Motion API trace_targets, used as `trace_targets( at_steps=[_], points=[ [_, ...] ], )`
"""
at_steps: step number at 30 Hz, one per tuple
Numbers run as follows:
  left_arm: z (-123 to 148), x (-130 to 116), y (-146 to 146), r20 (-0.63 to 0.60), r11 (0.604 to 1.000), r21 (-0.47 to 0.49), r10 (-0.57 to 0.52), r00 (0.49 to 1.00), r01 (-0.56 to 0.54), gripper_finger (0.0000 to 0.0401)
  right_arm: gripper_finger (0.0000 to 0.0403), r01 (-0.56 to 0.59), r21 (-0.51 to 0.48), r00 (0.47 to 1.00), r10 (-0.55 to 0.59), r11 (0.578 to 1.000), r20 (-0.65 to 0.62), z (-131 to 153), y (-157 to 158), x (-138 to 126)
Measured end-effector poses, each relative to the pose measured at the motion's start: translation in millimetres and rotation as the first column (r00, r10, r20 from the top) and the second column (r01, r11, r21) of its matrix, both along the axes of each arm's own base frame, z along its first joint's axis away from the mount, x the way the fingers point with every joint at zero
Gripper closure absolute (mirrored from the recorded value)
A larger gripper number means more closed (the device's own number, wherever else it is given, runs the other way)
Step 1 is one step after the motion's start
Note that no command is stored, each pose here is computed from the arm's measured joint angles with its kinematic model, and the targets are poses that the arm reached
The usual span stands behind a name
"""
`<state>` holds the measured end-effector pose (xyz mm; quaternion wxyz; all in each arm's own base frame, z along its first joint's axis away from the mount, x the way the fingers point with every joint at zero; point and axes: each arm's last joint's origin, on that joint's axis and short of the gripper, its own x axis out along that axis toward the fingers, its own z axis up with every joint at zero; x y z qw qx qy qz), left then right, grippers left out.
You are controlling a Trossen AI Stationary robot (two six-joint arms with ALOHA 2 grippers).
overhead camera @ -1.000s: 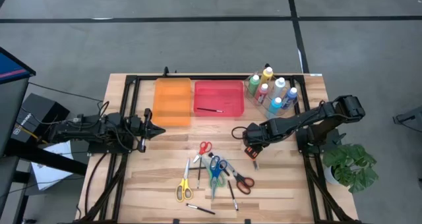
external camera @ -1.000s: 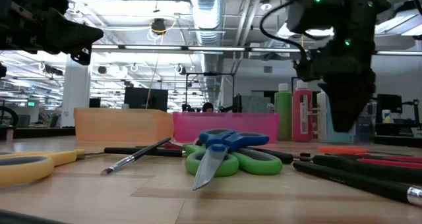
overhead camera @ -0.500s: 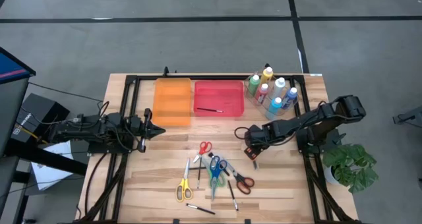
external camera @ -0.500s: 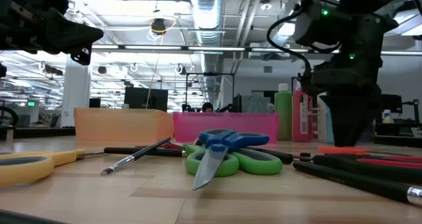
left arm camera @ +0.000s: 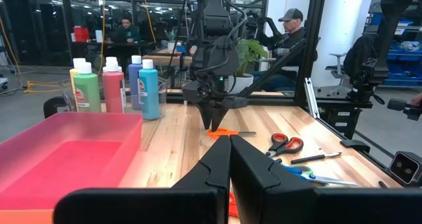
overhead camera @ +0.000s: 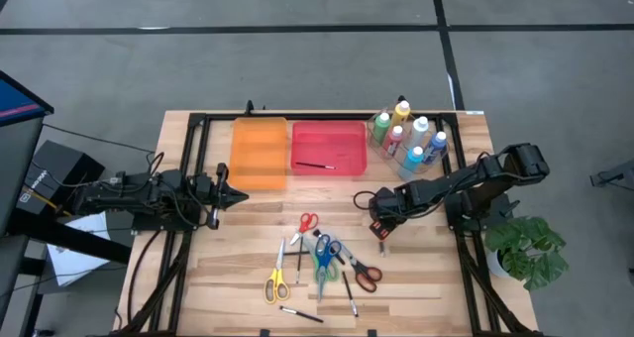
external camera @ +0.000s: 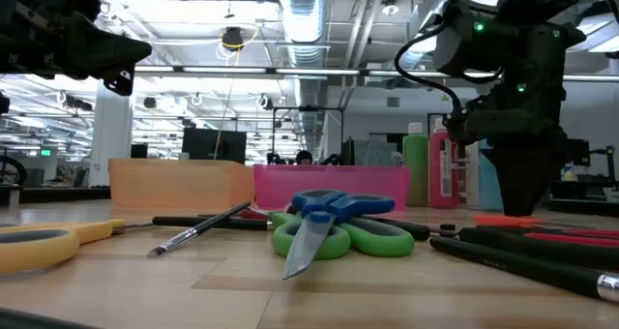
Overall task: Pick & Place Paint Supplies
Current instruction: Put the orange scissors into the orange bin
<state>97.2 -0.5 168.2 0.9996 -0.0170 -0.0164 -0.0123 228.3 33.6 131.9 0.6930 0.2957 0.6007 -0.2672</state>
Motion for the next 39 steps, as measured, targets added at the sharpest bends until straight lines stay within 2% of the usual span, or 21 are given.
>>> trace_targets(
  at_steps=[6, 12, 18, 21, 27, 39],
  points=[
    [0, 0, 0, 0.0, 1.0, 0.0, 0.0, 1.0, 0.0, 0.0399, 0.0294, 0.002, -0.005, 1.0, -0.002, 1.0, -0.009, 0, 0, -1],
    [0, 0, 0, 0.0, 1.0, 0.0, 0.0, 1.0, 0.0, 0.0399, 0.0295, 0.057, -0.031, 0.988, -0.06, 0.998, -0.139, -1, -2, -14],
    [0, 0, 0, 0.0, 1.0, 0.0, 0.0, 1.0, 0.0, 0.0399, 0.0296, 0.056, -0.039, 0.983, -0.062, 0.998, -0.172, -1, -3, -17],
    [0, 0, 0, 0.0, 1.0, 0.0, 0.0, 1.0, 0.0, 0.0399, 0.0314, 0.045, -0.041, 0.982, -0.051, 0.998, -0.181, -1, -3, -18],
    [0, 0, 0, 0.0, 1.0, 0.0, 0.0, 1.0, 0.0, 0.0399, 0.0391, 0.022, -0.041, 0.981, -0.029, 0.999, -0.19, -1, -3, -19],
    [0, 0, 0, 0.0, 1.0, 0.0, 0.0, 1.0, 0.0, 0.0399, 0.04, -0.025, -0.057, 0.988, 0.016, 0.998, -0.151, 5, 1, -16]
  ],
)
